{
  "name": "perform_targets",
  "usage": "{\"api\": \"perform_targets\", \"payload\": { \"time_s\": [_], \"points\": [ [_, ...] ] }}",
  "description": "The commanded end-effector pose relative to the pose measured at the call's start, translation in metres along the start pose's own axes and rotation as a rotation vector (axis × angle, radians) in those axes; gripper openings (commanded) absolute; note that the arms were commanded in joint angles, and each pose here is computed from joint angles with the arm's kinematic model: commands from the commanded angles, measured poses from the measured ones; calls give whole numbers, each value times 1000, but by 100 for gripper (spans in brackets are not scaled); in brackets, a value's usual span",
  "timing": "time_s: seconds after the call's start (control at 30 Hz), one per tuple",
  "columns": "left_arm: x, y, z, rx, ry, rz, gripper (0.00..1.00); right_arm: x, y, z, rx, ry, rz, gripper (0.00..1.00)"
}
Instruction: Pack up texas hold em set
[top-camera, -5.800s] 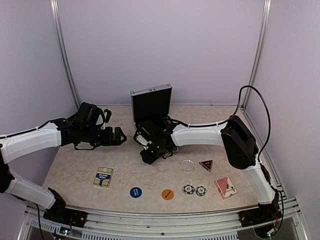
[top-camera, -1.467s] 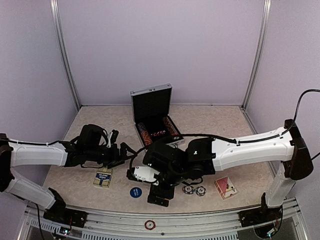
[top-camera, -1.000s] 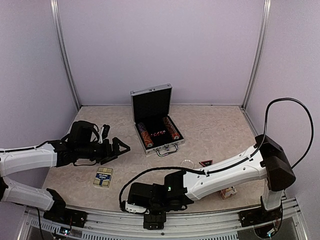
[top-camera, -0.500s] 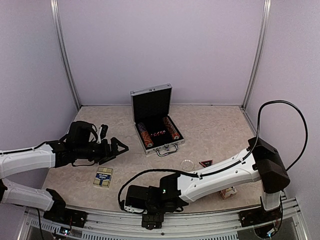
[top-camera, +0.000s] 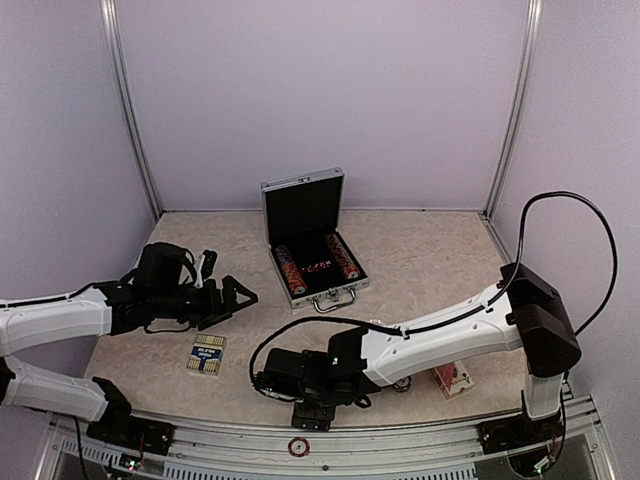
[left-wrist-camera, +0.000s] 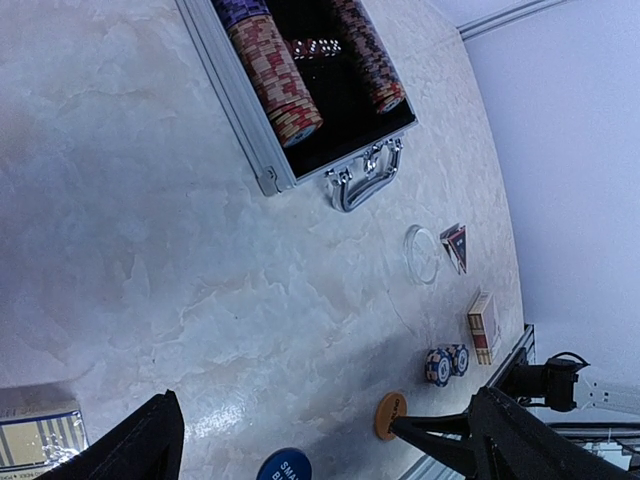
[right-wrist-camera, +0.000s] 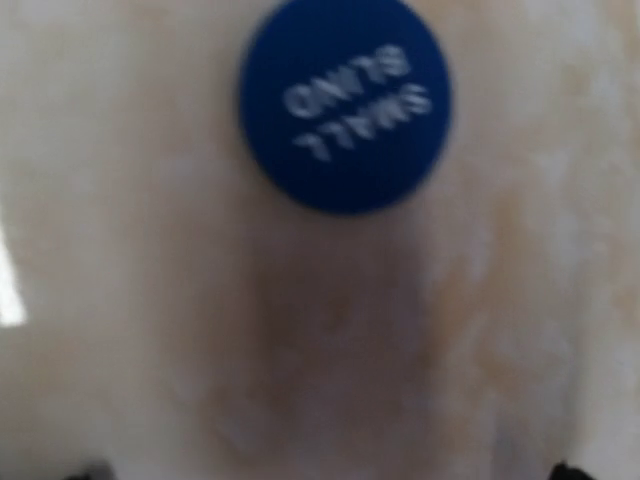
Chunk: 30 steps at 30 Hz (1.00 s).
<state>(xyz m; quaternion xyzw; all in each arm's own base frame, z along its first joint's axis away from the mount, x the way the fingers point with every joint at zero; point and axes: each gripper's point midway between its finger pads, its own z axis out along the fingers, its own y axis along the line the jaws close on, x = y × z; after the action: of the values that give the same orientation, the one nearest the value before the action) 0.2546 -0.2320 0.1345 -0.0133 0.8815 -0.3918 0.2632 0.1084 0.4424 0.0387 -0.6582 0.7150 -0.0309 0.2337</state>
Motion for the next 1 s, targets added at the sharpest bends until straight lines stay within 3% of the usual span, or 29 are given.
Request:
{"api": "perform_targets", "payload": {
  "time_s": [0.0,0.3,0.67,0.97],
  "points": [
    [6,0,0,-2,7,16,99,-3,-18,-22,37,-16,2,100],
    [10,1,-1,-16,13,28,99,-28,31,-73,-253,-226,-52,100],
    [11,1,0,-21,15,31,99,-21,76,-38,-304,-134,-177,100],
    [14,4,1,-25,17,30,99,-16,83,-19,-301,-102,-197,100]
  ]
}}
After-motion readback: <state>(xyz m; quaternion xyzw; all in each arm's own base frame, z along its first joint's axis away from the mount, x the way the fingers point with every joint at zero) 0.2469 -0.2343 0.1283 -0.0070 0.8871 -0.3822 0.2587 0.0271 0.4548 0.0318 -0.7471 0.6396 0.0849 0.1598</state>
